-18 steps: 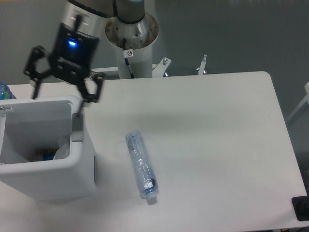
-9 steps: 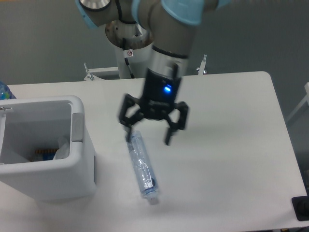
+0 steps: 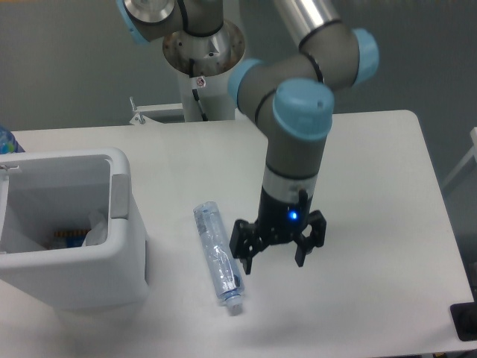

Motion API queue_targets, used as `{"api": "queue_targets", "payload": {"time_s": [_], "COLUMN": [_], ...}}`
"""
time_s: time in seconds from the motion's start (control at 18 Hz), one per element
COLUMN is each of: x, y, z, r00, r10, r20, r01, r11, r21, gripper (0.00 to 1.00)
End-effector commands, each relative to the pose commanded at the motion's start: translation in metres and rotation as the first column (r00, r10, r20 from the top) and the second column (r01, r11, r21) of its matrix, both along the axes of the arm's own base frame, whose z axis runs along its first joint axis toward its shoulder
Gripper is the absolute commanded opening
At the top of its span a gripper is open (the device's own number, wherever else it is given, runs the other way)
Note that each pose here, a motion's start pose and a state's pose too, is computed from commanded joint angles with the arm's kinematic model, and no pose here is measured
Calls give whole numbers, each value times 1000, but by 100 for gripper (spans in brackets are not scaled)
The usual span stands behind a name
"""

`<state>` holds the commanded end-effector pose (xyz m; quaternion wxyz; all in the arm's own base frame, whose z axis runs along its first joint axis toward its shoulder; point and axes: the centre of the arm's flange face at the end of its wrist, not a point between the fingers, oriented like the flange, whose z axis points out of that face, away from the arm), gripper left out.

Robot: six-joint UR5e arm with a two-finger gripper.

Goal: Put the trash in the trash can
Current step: 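Move the open gripper back over the clear water bottle, then lower the gripper onto the bottle's cap end and close on it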

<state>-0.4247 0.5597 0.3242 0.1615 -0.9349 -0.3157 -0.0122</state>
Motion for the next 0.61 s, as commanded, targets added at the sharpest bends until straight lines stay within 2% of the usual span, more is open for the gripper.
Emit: {"api": "queue_targets", "payload": {"time_s": [0.22, 0.61], "x": [13, 23], "y": [22, 39], "z": [-49, -80], "r00": [999, 997], "r10": [-17, -45], "r20": [40, 65], "r01": [19, 51], "r11": [998, 995], "r21": [-61, -88], "gripper": [100, 100]}}
